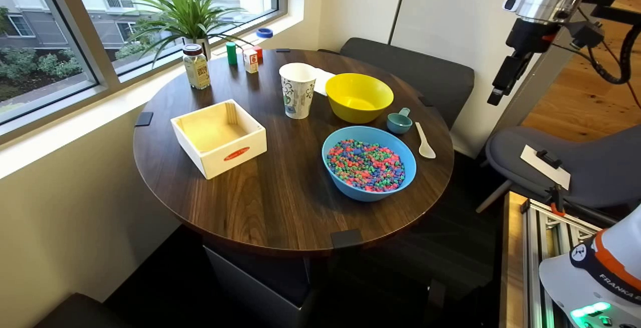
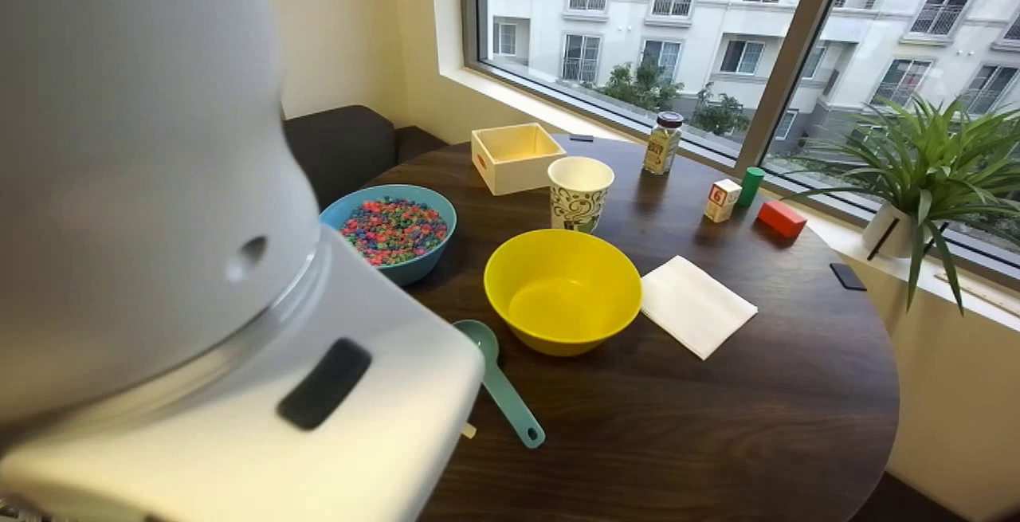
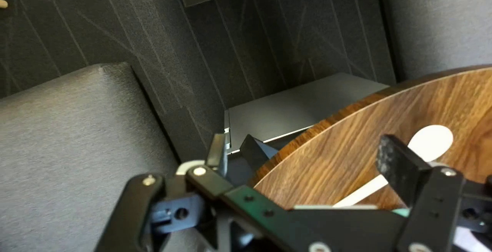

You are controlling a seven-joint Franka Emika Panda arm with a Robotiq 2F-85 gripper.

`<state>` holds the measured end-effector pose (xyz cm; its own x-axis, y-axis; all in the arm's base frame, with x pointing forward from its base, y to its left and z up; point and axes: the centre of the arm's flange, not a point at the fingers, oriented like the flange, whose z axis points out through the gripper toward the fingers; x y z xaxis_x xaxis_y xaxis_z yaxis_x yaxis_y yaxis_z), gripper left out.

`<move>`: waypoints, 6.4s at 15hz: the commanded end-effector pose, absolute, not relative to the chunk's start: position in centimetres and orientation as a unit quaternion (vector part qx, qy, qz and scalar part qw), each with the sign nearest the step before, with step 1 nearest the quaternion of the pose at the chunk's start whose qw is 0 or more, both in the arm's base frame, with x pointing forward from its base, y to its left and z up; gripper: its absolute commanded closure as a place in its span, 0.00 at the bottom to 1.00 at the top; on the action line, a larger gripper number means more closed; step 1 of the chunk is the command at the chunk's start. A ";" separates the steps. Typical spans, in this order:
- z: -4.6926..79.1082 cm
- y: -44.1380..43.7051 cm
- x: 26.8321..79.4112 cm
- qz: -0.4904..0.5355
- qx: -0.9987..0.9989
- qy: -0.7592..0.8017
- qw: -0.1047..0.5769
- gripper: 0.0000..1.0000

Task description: Use the blue measuring spoon to remove some cereal from the blue bowl.

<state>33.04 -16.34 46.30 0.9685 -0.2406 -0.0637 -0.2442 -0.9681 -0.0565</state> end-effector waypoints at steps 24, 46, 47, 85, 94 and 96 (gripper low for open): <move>40.9 -14.0 44.4 -0.044 -0.881 0.455 0.122 0.00; 36.8 -14.5 50.0 0.004 -0.850 0.516 0.104 0.29; 36.8 -14.2 50.1 0.005 -0.851 0.514 0.105 0.35; 49.0 0.1 49.9 -0.135 -0.920 0.365 0.033 0.94; 47.7 7.8 52.3 -0.248 -0.934 0.258 0.015 0.94; 47.0 9.6 52.4 -0.278 -0.932 0.231 0.012 0.94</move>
<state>52.16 7.29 48.64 0.7553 -0.4822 0.4438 -0.4604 -0.8724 -0.1643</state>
